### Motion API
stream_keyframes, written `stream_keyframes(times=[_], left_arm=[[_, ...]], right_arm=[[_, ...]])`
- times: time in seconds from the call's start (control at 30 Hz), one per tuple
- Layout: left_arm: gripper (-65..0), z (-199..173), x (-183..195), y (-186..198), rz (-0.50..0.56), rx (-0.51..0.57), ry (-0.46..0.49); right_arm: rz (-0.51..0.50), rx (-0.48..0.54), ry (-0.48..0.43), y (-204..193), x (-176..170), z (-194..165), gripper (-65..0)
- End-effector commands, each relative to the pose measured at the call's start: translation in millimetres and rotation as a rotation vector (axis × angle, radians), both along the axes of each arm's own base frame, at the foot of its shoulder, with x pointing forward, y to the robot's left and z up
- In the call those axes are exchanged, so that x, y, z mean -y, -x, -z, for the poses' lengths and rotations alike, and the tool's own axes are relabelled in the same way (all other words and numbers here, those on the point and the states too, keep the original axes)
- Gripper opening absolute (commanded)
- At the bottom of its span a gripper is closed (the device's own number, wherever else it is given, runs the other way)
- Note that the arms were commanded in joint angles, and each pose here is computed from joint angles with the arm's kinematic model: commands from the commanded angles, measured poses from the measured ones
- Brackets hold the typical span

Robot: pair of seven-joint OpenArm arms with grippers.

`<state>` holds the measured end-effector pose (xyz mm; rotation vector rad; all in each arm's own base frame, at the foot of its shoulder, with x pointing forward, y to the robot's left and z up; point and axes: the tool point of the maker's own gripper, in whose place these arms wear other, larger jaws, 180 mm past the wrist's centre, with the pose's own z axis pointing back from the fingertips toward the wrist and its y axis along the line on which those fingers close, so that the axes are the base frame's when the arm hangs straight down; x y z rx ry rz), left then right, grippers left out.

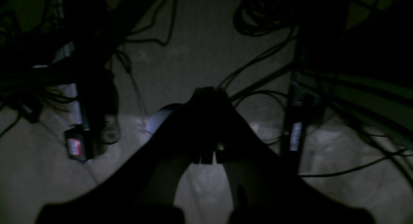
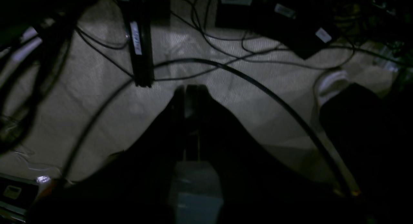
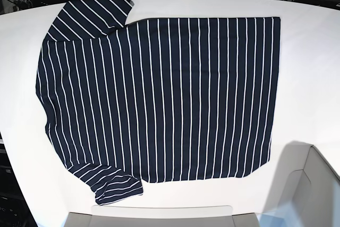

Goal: Fold the T-shirt properly

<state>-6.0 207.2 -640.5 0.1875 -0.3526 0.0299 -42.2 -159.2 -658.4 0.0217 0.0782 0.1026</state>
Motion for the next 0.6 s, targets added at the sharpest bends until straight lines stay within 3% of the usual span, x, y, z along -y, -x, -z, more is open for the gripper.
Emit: stream_keyframes(times=[0.0, 0.2, 0.4, 0.57], left_arm=[[-64.8, -2.0, -2.2, 0.3, 0.002, 0.014, -0.006], [-64.8, -12.0, -3.2, -15.5, 0.015, 0.087, -0.013], [-64.8, -15.5, -23.3, -8.9, -0.076, 0.085, -0.047], [-64.8, -18.6, -29.8, -5.7, -0.079, 0.087, -0.059]], right_arm=[[0.000, 0.004, -0.002, 0.5, 0.0, -0.6, -65.0], [-0.007, 0.037, -0.008, 0.7, -0.5, -3.9, -65.0], [-0.015, 0.042, -0.003, 5.4, 3.8, -6.5, -65.0], [-0.012, 0.041, -0.005, 11.9, 3.2, -8.2, -65.0]])
